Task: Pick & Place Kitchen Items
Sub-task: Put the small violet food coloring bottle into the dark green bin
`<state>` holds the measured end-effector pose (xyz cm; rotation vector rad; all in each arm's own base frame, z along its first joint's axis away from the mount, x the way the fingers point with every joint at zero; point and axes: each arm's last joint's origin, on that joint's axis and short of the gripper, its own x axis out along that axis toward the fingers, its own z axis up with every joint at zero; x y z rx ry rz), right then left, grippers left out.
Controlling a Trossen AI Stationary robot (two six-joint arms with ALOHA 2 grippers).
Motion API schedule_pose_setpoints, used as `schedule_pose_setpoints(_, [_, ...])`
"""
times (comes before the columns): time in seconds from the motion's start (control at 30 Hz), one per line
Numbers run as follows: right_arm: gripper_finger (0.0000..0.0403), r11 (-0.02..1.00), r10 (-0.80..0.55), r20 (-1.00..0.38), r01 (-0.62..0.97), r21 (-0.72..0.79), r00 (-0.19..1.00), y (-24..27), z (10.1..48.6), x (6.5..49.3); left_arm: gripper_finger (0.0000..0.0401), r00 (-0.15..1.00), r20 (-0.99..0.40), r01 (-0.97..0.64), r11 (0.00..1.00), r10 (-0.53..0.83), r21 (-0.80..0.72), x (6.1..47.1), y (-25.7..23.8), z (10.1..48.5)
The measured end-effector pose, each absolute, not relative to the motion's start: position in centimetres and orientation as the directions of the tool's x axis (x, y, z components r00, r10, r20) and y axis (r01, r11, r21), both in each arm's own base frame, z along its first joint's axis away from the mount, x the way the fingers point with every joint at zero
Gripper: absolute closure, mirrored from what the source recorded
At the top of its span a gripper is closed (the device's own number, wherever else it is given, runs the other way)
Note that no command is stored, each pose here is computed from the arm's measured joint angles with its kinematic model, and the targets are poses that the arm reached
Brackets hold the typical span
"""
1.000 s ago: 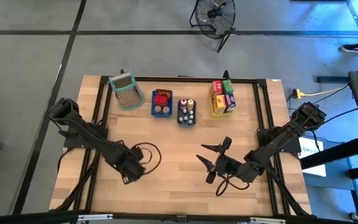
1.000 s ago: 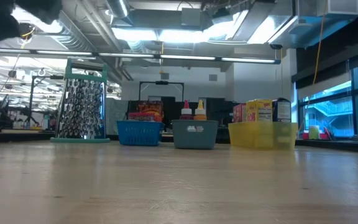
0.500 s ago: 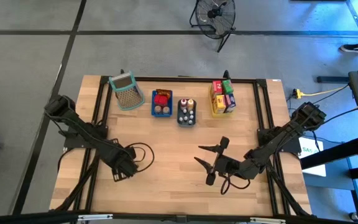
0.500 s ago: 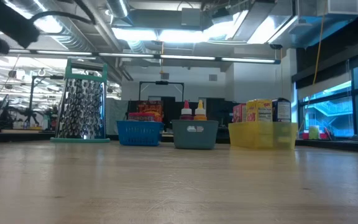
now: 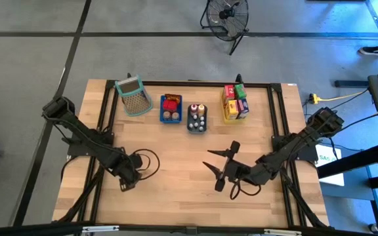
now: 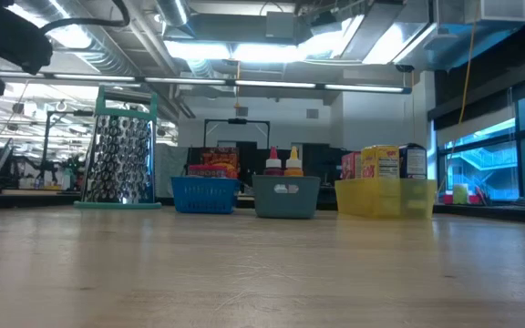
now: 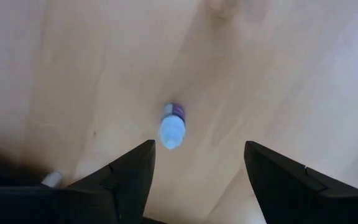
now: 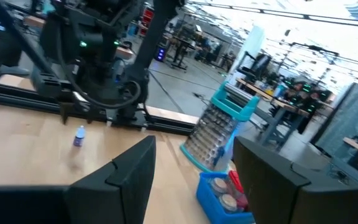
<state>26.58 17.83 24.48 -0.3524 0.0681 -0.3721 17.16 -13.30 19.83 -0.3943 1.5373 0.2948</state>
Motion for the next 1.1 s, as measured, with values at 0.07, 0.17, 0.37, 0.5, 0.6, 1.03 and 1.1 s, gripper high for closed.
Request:
schedule_pose_setpoints(0.07, [0.0186, 0.881, -0.340, -0.001, 0.319, -0.349, 0.940, 17.8, 24.5, 26.7, 0.0159, 0.024, -0.999, -0.426, 0.904, -0.041, -0.047, 17.1, -13.2, 19.8])
schedule_pose_setpoints(0.17, [0.0186, 0.895, -0.303, -0.001, 0.285, -0.343, 0.953, 17.8, 24.5, 26.8, 0.0159, 0.005, -1.000, -0.427, 0.904, -0.027, -0.027, 16.8, -13.0, 19.2])
schedule_pose_setpoints(0.37, [0.0186, 0.900, -0.292, 0.000, 0.275, -0.338, 0.956, 17.8, 24.5, 26.8, 0.0159, -0.047, -0.999, -0.444, 0.896, -0.010, 0.012, 16.0, -12.4, 17.7])
schedule_pose_setpoints(0.5, [0.0186, 0.899, -0.296, -0.001, 0.279, -0.337, 0.955, 17.7, 24.5, 26.9, 0.0159, -0.025, -0.999, -0.444, 0.896, -0.030, -0.016, 16.1, -12.5, 17.3])
schedule_pose_setpoints(0.6, [0.0186, 0.898, -0.302, -0.001, 0.285, -0.334, 0.953, 17.5, 24.5, 27.0, 0.0159, 0.006, -0.998, -0.427, 0.903, -0.059, -0.056, 16.4, -12.7, 17.2])
schedule_pose_setpoints(1.03, [0.0186, 0.903, -0.304, -0.001, 0.288, -0.318, 0.953, 17.5, 24.5, 27.1, 0.0159, 0.023, -0.999, -0.411, 0.911, -0.043, -0.048, 16.4, -12.7, 17.2])
schedule_pose_setpoints(1.1, [0.0186, 0.903, -0.304, -0.001, 0.288, -0.318, 0.953, 17.5, 24.5, 27.1, 0.0159, 0.024, -0.999, -0.414, 0.909, -0.042, -0.048, 16.4, -12.7, 17.2])
